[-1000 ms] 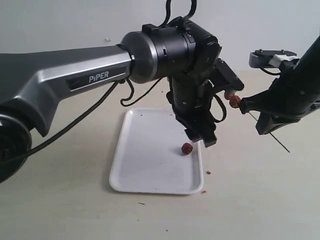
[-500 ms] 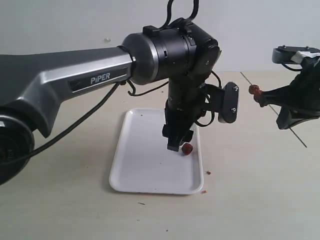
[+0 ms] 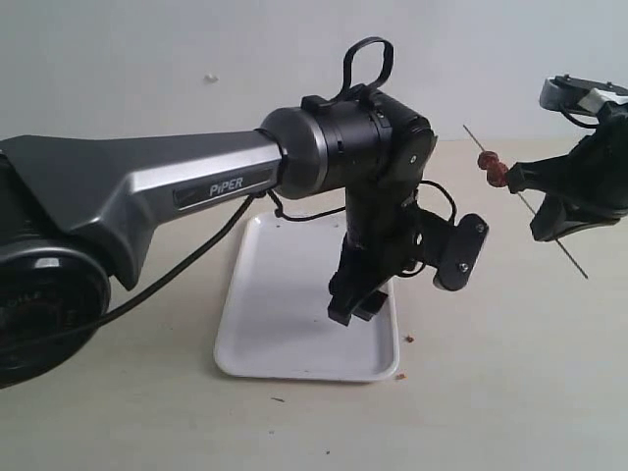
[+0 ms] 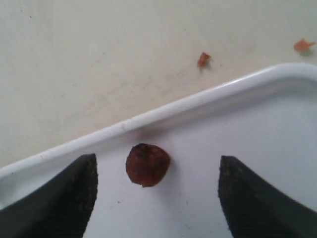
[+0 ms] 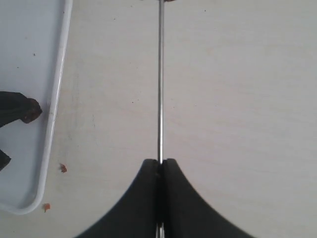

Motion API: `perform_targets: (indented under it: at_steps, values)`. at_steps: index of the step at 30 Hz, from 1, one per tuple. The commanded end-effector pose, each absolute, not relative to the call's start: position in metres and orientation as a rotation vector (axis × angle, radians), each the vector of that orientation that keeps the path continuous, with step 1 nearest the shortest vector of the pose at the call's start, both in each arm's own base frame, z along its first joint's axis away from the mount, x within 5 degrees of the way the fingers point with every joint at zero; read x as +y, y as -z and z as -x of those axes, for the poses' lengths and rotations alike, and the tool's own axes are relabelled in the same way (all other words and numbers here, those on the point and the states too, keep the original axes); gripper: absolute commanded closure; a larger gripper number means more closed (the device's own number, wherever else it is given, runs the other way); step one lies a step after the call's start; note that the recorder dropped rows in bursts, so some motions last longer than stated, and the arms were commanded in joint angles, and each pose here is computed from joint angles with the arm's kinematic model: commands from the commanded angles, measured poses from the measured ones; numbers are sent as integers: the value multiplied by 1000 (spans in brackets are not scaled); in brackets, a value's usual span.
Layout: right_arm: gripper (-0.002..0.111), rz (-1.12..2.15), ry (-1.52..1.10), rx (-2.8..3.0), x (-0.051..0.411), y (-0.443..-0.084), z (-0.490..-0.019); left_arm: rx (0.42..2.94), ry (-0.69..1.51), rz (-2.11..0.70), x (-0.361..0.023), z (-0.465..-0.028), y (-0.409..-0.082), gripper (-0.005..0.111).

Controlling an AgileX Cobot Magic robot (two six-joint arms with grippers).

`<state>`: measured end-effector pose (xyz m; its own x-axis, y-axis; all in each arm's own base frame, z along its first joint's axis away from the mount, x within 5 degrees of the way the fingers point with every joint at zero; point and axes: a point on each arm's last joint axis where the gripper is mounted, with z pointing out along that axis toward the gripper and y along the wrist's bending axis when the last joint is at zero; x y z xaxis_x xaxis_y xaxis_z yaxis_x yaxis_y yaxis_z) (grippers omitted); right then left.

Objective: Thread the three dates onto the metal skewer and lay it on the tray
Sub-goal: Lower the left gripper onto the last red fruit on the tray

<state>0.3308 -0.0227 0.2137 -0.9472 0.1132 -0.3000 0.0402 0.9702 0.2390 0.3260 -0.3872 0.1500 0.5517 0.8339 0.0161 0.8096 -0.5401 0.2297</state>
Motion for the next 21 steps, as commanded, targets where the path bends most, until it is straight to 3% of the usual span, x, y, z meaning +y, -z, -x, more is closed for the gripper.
perform_targets:
  at_steps: [1, 21]
  values:
    - [108, -112, -318, 2768, -25, -218, -332, 1300, -182, -2620, -389, -325, -153, 40]
    - [108, -103, -313, 2763, -25, -218, -333, 1334, -152, -2572, -384, -337, -144, 40]
